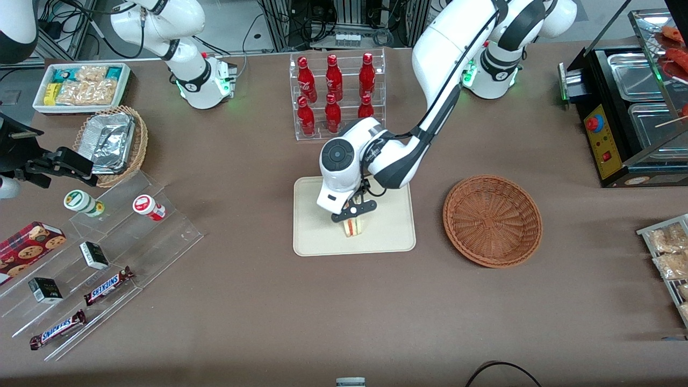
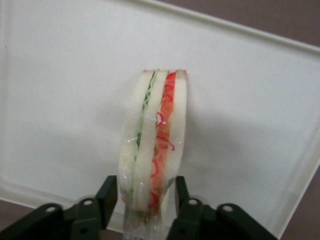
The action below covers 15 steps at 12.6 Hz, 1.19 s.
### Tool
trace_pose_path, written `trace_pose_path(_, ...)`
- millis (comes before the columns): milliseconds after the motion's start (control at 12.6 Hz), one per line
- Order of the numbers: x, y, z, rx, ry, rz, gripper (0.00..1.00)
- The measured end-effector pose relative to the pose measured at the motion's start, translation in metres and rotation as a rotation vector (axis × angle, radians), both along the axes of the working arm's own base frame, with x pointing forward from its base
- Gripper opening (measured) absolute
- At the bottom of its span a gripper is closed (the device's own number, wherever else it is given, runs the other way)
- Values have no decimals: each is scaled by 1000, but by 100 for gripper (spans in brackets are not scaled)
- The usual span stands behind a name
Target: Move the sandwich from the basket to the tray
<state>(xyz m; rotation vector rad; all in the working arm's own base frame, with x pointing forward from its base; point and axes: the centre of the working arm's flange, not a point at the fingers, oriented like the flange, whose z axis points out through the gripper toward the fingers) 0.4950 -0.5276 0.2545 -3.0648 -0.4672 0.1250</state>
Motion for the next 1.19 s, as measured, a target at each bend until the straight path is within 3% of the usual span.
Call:
trace_pose_path(317, 3, 8, 67, 38, -40, -23, 99)
trace_pose_path(476, 6, 19, 95, 58, -53, -16, 100)
trace_pose_path(794, 32, 72, 130, 121, -17, 46, 100)
trace_pose_path(1190, 85, 172, 159, 108, 20, -19, 100)
